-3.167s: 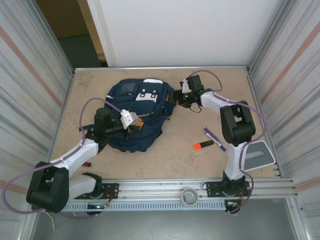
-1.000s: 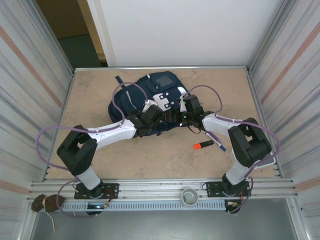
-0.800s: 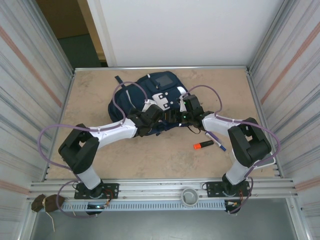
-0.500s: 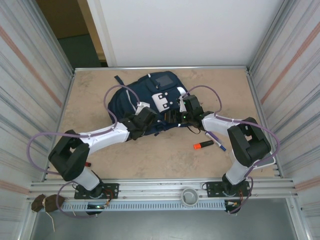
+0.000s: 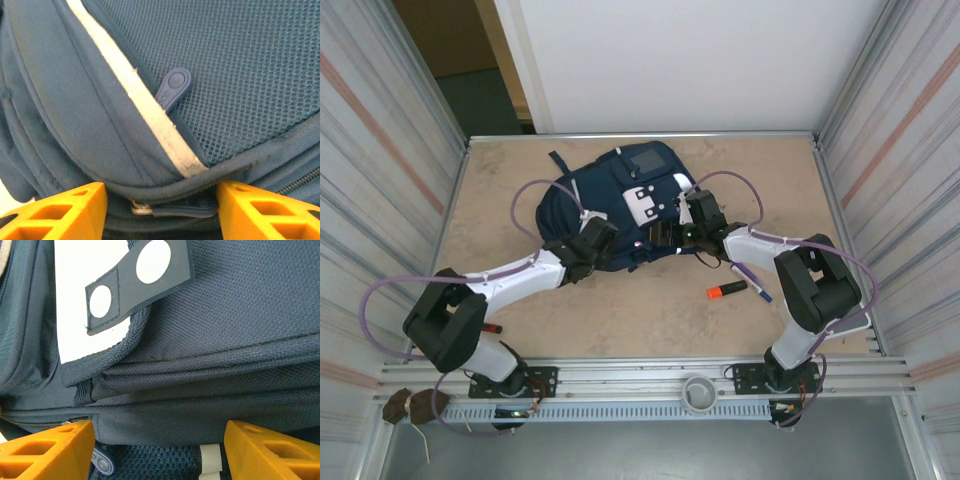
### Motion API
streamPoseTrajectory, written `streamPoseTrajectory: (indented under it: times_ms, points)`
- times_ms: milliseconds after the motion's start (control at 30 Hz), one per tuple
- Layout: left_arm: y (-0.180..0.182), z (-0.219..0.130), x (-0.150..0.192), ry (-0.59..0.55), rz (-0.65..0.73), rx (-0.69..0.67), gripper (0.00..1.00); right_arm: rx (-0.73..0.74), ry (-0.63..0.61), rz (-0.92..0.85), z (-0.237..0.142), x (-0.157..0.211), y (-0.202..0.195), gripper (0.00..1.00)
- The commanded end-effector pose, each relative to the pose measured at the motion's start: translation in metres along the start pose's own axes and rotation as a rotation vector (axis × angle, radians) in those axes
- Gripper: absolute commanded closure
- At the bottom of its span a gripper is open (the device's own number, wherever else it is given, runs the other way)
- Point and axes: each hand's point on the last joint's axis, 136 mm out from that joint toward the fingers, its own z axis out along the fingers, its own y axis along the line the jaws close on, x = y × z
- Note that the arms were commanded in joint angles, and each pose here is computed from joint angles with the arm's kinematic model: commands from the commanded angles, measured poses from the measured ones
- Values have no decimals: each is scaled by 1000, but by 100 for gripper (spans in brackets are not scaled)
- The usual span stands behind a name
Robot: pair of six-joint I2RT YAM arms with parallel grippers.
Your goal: Pack the student bag
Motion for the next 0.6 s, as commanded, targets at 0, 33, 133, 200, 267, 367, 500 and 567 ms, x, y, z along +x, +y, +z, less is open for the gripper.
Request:
streamPoseTrajectory:
  times_ms: [0,33,133,200,267,367,500,567]
  points:
    - [5,-5,8,18,-59,37,48,47,47,34,3,10,-14,32]
    - [6,-5,10,22,-66,44,49,45,49,32,3,10,-14,32]
    - [9,-6,16,28,-82,43,49,43,49,31,3,10,-13,32]
    - [11,-5,18,30,-92,44,47,42,49,32,3,10,-13,32]
    - [12,-2,20,37,-109,59,47,43,51,34,4,10,-13,32]
    - [9,0,15,27,-112,101,50,41,52,33,5,10,-13,32]
    - [6,1,7,9,-115,144,58,44,57,33,5,11,-13,32]
    - [5,0,4,3,-109,154,63,50,59,32,5,12,-15,32]
